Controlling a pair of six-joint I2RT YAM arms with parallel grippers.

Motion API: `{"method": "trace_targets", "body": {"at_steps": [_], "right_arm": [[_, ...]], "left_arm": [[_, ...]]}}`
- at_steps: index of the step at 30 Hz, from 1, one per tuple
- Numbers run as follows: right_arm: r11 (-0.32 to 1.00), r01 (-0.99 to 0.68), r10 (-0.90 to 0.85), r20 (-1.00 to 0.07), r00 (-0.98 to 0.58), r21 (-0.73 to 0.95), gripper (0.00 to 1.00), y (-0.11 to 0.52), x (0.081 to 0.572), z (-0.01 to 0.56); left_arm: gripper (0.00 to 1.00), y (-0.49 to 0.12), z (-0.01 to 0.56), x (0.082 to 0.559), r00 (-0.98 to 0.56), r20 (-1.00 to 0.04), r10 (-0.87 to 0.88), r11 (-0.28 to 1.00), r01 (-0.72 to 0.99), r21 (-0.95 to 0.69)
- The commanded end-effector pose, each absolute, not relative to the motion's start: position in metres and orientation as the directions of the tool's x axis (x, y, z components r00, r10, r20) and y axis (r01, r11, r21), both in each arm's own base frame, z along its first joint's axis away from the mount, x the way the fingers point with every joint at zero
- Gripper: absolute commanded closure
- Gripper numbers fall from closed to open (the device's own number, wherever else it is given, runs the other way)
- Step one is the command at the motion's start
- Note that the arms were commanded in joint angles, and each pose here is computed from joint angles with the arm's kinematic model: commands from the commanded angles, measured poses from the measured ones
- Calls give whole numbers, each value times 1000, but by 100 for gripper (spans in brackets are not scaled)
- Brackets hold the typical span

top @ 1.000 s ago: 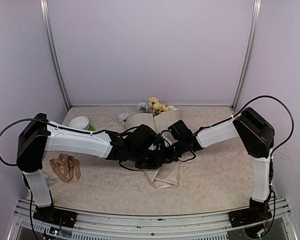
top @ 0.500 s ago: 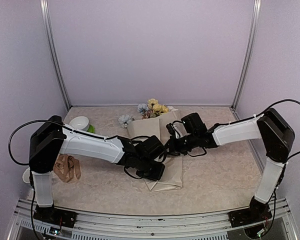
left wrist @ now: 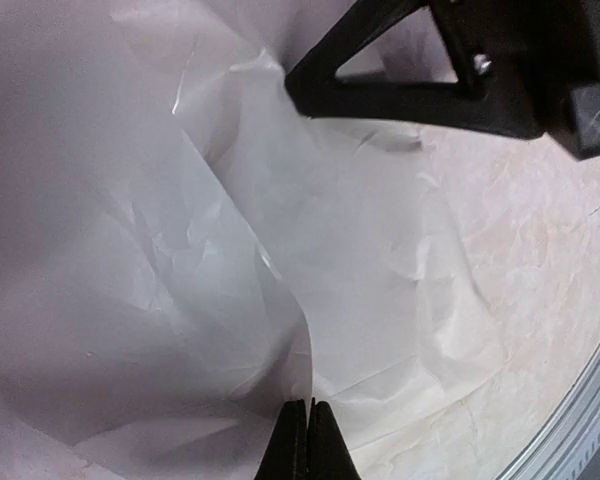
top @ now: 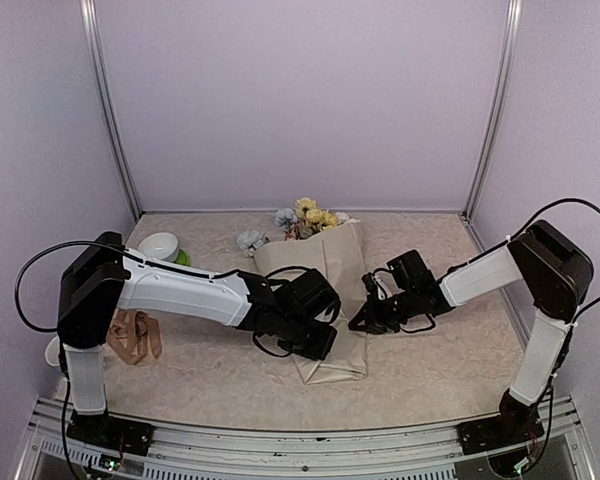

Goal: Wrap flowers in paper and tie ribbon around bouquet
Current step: Fold the 2/3-folded wrapping paper at the center of the board.

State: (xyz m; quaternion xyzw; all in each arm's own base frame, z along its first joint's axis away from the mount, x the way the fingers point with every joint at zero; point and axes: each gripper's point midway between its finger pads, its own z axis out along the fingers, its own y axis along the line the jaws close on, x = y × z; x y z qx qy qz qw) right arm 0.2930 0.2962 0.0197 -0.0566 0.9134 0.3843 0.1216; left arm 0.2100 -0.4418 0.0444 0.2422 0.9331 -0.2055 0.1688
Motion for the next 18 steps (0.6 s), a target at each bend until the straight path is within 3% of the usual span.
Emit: {"method": "trace_targets", "body": {"at_steps": [1,6,12,18], "right_arm": [[708,-165,-30,-204,-978,687,100,303,274,-10],[704,-157,-25,-197,-980,692,100,308,269,-13],[680,-150,11,-214,-977,717,100,308,268,-3],[658,-163,31,-243,-970,735,100,312,273,14]], "left_arm": [[100,-463,84,222,-779,-506,370,760,567,-318],[100,-489,98,224,-762,-526,377,716,600,-357],[100,-499,78,205,-772,-468,430,684,617,-389],[100,-479,23,184,-793,-292,534,713,608,-349]]}}
